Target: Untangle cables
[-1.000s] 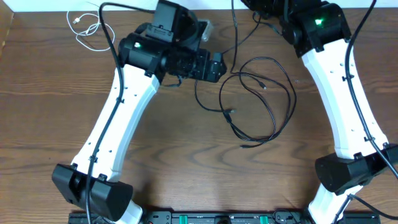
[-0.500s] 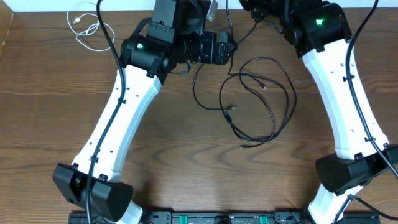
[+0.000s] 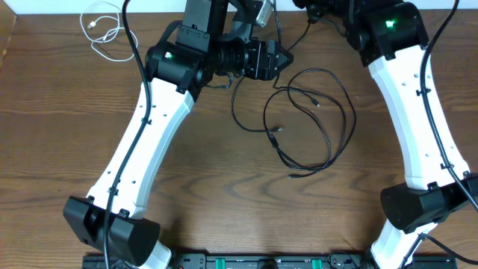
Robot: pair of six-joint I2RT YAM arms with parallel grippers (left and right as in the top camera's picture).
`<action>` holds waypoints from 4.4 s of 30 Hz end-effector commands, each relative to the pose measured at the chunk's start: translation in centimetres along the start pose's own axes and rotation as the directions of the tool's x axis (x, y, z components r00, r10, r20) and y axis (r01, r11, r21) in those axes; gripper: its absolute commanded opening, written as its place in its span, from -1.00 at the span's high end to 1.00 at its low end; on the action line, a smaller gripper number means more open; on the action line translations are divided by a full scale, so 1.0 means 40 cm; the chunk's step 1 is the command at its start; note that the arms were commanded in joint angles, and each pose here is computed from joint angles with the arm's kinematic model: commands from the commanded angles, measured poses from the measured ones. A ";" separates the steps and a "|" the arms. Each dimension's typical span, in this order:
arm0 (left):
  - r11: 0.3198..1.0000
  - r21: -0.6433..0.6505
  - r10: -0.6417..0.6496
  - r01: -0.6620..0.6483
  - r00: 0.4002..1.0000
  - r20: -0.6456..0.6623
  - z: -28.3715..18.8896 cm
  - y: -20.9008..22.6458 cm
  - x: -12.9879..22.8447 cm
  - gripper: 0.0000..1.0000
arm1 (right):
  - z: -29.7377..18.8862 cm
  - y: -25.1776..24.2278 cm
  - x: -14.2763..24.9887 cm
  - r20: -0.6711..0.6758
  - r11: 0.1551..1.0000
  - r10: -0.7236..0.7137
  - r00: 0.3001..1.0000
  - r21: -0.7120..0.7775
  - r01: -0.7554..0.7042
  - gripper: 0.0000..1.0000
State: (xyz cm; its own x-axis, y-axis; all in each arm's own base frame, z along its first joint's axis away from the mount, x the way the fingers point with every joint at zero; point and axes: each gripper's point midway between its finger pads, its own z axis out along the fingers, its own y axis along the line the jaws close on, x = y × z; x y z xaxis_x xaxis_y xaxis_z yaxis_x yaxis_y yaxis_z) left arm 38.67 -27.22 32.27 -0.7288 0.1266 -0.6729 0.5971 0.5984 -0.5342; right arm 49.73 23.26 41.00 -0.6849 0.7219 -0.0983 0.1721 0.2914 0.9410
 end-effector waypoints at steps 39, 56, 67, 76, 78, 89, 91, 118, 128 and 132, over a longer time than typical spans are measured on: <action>0.999 0.042 0.029 -0.030 1.000 0.009 0.015 -0.029 -0.007 0.60 | -0.029 0.027 -0.004 -0.049 0.997 0.058 0.997 -0.042 -0.060 0.97; 0.999 0.036 -0.009 0.007 0.999 0.050 -0.019 -0.032 -0.035 0.85 | -0.038 -0.012 -0.050 0.014 0.999 -0.045 0.999 0.013 0.045 0.97; 0.998 0.051 0.022 -0.032 0.984 0.179 -0.135 -0.109 -0.094 0.85 | -0.131 -0.183 -0.214 0.092 0.954 -0.187 0.978 0.255 0.158 0.10; 0.976 0.163 0.048 -0.147 0.868 0.494 -0.309 -0.278 -0.254 0.85 | -0.215 -0.333 -0.224 -0.086 0.829 -0.340 0.936 0.442 0.342 -0.47; 0.961 0.196 0.047 -0.193 0.819 0.572 -0.365 -0.327 -0.291 0.85 | -0.232 -0.359 -0.216 -0.139 0.798 -0.362 0.922 0.464 0.384 -0.52; 0.967 0.179 -0.077 -0.180 0.462 0.884 -0.684 -0.393 -0.459 0.85 | -0.271 -0.425 -0.130 -0.411 0.665 -0.464 0.785 0.423 0.615 -0.80; 0.979 0.144 -0.078 -0.146 0.383 0.920 -0.742 -0.378 -0.479 0.85 | -0.266 -0.416 -0.098 -0.462 0.666 -0.490 0.740 0.350 0.659 -0.89; 0.991 0.126 -0.132 0.044 0.211 0.969 -0.889 -0.272 -0.505 0.85 | -0.156 -0.271 0.386 -0.525 0.313 -0.851 0.021 -0.475 0.822 -0.57; 0.990 0.071 -0.103 0.122 0.280 0.954 -0.842 -0.222 -0.490 0.85 | -0.115 -0.102 0.305 -0.350 0.365 -0.905 0.242 -0.345 0.865 0.97; 0.987 0.028 -0.078 0.157 0.322 0.943 -0.817 -0.196 -0.479 0.85 | -0.165 0.056 0.237 -0.152 0.366 -0.930 0.335 -0.275 0.889 0.97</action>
State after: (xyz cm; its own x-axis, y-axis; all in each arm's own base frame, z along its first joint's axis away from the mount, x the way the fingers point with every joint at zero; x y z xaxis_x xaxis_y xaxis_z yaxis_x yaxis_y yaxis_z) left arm 37.75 -8.92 65.49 -0.0051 -0.7810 -0.6245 0.4901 0.5424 -0.6823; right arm 39.47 28.75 36.48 -0.5280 -0.3152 -0.7886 -0.7945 0.5114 0.3276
